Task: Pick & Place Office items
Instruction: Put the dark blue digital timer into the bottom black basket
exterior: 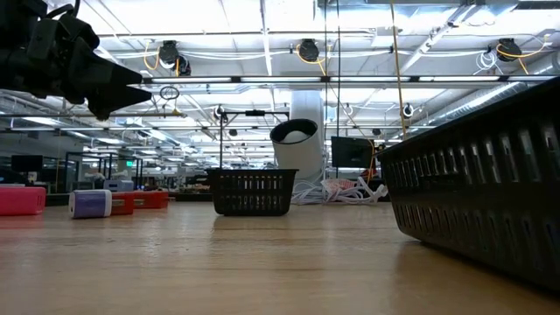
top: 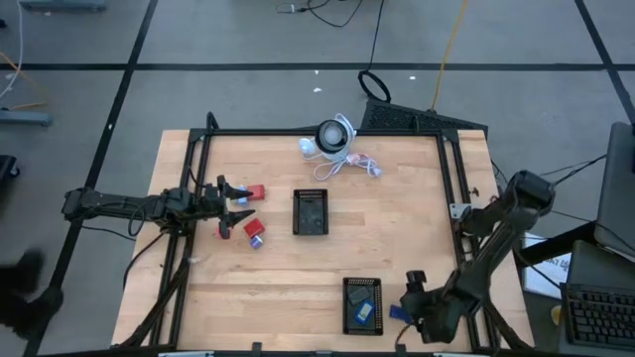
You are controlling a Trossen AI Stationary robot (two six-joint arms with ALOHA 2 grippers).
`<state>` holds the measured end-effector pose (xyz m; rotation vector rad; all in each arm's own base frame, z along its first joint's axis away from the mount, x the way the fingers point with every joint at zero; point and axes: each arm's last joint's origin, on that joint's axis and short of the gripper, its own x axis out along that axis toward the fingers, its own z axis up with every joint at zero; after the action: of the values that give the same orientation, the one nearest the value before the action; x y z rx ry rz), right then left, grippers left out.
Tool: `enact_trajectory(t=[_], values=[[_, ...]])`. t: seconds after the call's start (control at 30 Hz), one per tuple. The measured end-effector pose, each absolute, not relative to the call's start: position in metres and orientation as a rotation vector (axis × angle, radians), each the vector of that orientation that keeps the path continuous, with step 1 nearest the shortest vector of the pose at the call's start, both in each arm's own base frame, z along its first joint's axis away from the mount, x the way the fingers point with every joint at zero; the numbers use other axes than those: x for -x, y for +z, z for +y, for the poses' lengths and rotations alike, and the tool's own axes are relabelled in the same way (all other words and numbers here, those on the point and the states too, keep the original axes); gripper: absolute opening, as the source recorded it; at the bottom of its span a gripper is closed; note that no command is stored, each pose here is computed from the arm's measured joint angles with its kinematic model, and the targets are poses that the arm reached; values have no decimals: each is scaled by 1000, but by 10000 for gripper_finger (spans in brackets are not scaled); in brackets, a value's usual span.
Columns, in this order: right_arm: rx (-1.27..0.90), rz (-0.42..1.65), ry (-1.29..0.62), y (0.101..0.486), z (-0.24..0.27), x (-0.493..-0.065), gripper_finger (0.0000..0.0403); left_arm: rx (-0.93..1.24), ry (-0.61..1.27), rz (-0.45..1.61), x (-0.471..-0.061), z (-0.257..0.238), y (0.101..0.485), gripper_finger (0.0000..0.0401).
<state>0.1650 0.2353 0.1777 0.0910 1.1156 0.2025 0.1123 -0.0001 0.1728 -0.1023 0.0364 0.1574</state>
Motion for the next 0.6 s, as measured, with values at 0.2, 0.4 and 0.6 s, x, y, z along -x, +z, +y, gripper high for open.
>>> enact_trajectory(t=[0.2, 0.4, 0.6], values=[[-116, 1200, 180, 153, 244, -169, 267, 102, 158, 36, -112, 0, 173, 267], [-151, 1229, 124, 143, 245, -170, 267, 102, 157, 36, -112, 0, 173, 267], [-193, 1238, 60, 138, 244, -173, 257, 102, 158, 36, -112, 0, 173, 267]])
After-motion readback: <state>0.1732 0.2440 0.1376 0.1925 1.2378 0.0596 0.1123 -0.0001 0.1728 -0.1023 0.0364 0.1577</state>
